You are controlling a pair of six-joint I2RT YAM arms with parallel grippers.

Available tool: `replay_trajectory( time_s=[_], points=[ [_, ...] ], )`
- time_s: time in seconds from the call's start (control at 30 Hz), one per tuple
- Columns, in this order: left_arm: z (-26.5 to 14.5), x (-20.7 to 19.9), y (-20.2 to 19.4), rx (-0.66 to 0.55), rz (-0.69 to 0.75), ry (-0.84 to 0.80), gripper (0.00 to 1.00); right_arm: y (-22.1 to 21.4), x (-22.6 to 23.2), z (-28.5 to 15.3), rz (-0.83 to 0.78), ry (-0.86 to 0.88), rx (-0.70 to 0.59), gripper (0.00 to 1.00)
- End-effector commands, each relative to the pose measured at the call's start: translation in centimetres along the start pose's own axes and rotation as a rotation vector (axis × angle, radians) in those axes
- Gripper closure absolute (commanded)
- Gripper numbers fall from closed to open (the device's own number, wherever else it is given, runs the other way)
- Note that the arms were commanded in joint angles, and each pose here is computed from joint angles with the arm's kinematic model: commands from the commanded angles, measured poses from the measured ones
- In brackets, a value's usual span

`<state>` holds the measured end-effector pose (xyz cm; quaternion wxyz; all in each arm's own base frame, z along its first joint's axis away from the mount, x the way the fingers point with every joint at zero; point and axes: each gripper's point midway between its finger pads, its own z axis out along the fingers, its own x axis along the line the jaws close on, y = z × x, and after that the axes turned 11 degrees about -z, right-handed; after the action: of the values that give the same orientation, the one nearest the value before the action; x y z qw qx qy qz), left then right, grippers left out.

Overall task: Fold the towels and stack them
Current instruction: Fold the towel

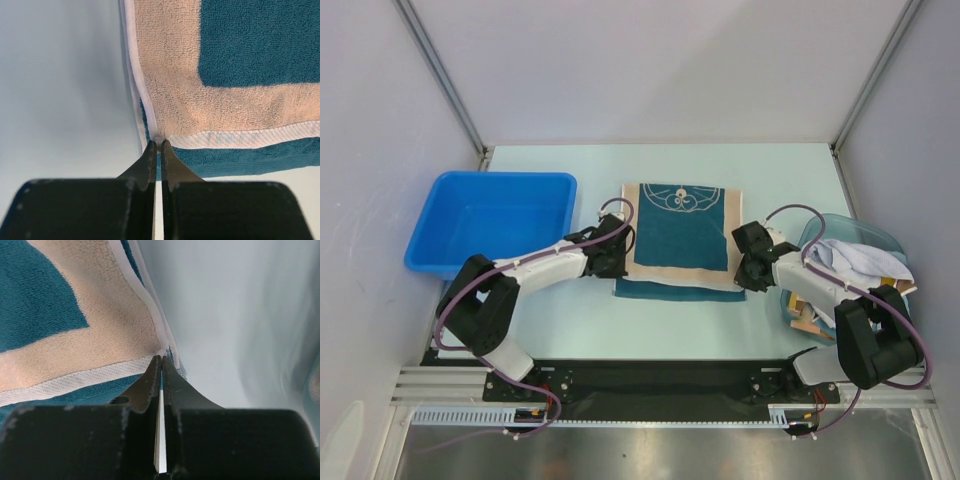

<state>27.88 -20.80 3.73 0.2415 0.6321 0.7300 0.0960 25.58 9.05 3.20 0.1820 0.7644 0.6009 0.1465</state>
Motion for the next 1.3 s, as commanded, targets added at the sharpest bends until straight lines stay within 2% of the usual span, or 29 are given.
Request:
replay_trajectory(
  time_s=[0.0,0.37,0.47,0.67,1.0,1.17,1.27],
  points=[
    [-1.0,-0.7,1.3,-0.031,0.003,0.010,1.00,2.8,0.2,-1.6,-0.009,-0.011,-0.078,0.99],
    [-3.9,-0.9,2.1,-0.031,-0.007,0.004,1.00,4.3,0.5,-4.2,-0.040,0.007,-0.087,1.00],
    [-4.7,-0.2,1.1,-0.029,-0.027,-0.009,1.00,3.0,0.3,-4.4,-0.046,0.042,-0.069,1.00],
    [-2.8,1.2,-2.2,0.019,-0.037,-0.026,1.00,0.1,-0.6,-1.7,-0.033,0.046,-0.019,1.00],
    [-1.7,0.6,-3.5,0.068,-0.042,-0.071,1.00,0.4,-0.5,-0.8,-0.059,0.034,-0.014,1.00],
    [-5.0,-0.8,-0.9,0.016,-0.051,-0.095,1.00,2.9,-0.9,-3.6,-0.071,0.003,-0.052,1.00],
    [-6.6,-0.6,-0.6,-0.019,-0.055,-0.105,1.00,2.0,-1.5,-4.6,-0.066,0.005,-0.038,1.00]
  ],
)
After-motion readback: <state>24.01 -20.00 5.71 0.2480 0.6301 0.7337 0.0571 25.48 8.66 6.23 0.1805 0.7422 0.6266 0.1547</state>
